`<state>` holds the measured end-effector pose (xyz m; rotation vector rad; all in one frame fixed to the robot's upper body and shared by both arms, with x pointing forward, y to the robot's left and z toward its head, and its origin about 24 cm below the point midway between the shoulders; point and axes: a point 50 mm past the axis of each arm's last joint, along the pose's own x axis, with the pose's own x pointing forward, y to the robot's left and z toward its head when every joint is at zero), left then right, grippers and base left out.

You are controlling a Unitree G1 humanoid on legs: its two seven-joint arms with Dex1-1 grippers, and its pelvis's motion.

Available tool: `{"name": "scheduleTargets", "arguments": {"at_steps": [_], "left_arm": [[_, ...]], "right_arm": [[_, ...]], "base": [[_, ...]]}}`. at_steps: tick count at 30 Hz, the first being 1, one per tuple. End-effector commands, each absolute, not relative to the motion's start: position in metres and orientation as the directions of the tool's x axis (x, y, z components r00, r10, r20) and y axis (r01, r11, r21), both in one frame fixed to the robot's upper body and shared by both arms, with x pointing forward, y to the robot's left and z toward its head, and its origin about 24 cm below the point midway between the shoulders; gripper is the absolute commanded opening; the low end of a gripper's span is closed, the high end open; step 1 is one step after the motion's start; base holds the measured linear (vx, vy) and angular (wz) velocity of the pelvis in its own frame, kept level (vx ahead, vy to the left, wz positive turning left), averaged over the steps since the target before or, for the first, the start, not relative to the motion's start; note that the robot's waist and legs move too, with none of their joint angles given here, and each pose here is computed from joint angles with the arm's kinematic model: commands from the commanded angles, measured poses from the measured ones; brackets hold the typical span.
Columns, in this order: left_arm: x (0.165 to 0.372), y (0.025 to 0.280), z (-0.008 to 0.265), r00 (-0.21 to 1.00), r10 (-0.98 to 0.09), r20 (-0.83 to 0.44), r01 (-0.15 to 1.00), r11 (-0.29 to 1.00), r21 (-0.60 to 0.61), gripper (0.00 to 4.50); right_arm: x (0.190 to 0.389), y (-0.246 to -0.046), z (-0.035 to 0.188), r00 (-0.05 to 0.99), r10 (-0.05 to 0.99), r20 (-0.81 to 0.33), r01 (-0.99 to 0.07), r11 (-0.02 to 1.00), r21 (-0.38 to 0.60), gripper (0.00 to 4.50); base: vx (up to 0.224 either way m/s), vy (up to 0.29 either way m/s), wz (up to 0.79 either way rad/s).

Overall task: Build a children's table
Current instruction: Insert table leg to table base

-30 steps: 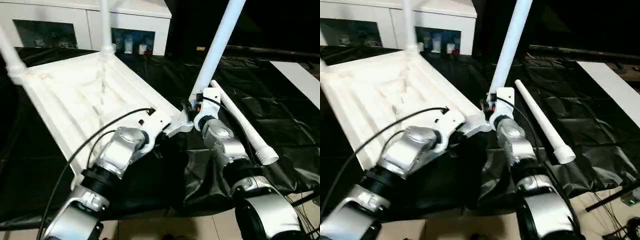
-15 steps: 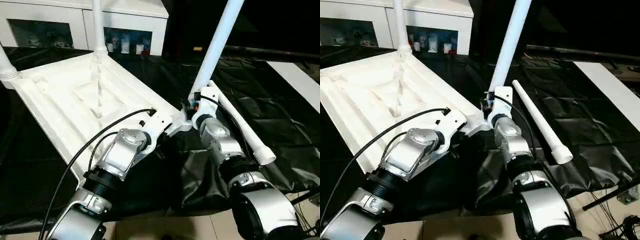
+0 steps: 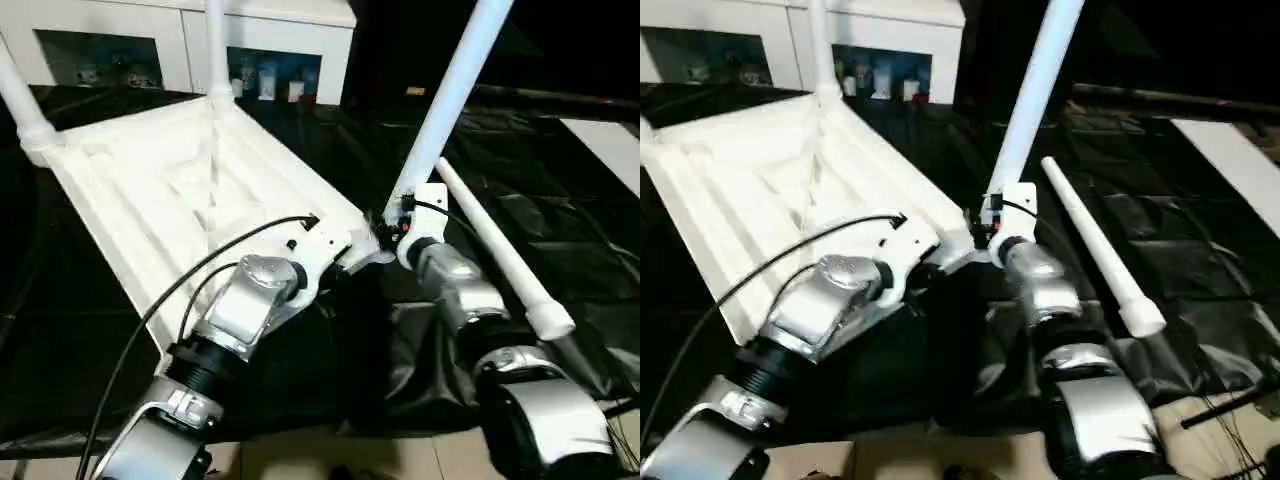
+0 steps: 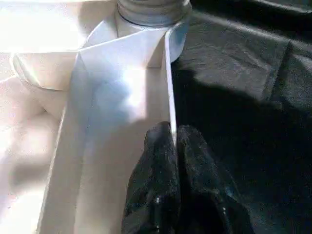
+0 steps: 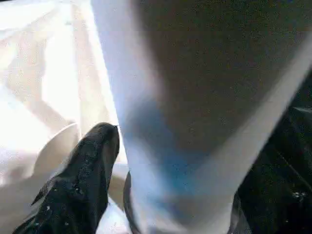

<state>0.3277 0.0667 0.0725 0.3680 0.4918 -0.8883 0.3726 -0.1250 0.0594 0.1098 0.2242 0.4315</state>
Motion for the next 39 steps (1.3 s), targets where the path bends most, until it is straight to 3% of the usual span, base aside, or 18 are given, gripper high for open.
{"name": "scheduleTargets", "arguments": {"at_steps": [1, 3, 7, 9, 15, 23, 28, 39], "left_arm": [[0.324, 0.052, 0.089, 0.442, -0.752, -0.489, 0.884, 0.459, 0.092, 0.0], [0.321, 0.06, 0.089, 0.378, -0.785, -0.491, 0.919, 0.38, 0.101, 0.0], [0.316, 0.069, 0.09, 0.282, -0.83, -0.481, 0.959, 0.253, 0.125, 0.0], [0.307, 0.078, 0.092, 0.155, -0.869, -0.47, 0.987, 0.111, 0.12, 0.0], [0.301, 0.098, 0.09, 0.064, -0.868, -0.492, 0.997, 0.032, 0.073, 0.0], [0.302, 0.106, 0.089, 0.04, -0.87, -0.491, 0.997, 0.004, 0.073, 0.0], [0.303, 0.106, 0.09, 0.04, -0.871, -0.489, 0.997, 0.003, 0.076, 0.0], [0.303, 0.107, 0.089, 0.043, -0.874, -0.484, 0.997, 0.005, 0.079, 0.0]], "right_arm": [[0.364, -0.117, 0.068, 0.785, 0.601, -0.147, -0.584, 0.798, 0.148, 3.74], [0.351, -0.123, 0.074, 0.698, 0.705, -0.126, -0.698, 0.709, 0.1, 3.74], [0.334, -0.131, 0.076, 0.606, 0.785, -0.128, -0.787, 0.615, 0.049, 3.74], [0.316, -0.139, 0.074, 0.532, 0.834, -0.144, -0.84, 0.541, 0.029, 3.74], [0.281, -0.148, 0.066, 0.388, 0.898, -0.206, -0.916, 0.401, 0.021, 3.74], [0.271, -0.149, 0.056, 0.352, 0.896, -0.272, -0.931, 0.365, -0.001, 3.74], [0.276, -0.157, 0.05, 0.411, 0.858, -0.308, -0.905, 0.425, -0.025, 3.74], [0.276, -0.163, 0.039, 0.442, 0.836, -0.325, -0.888, 0.46, -0.022, 2.82]], "base": [[0.051, -0.038, 0.05], [0.0, 0.0, 0.0], [0.0, 0.0, 0.0], [0.0, 0.0, 0.0], [0.0, 0.0, 0.0], [0.0, 0.0, 0.0], [0.0, 0.0, 0.0], [0.0, 0.0, 0.0]]}}
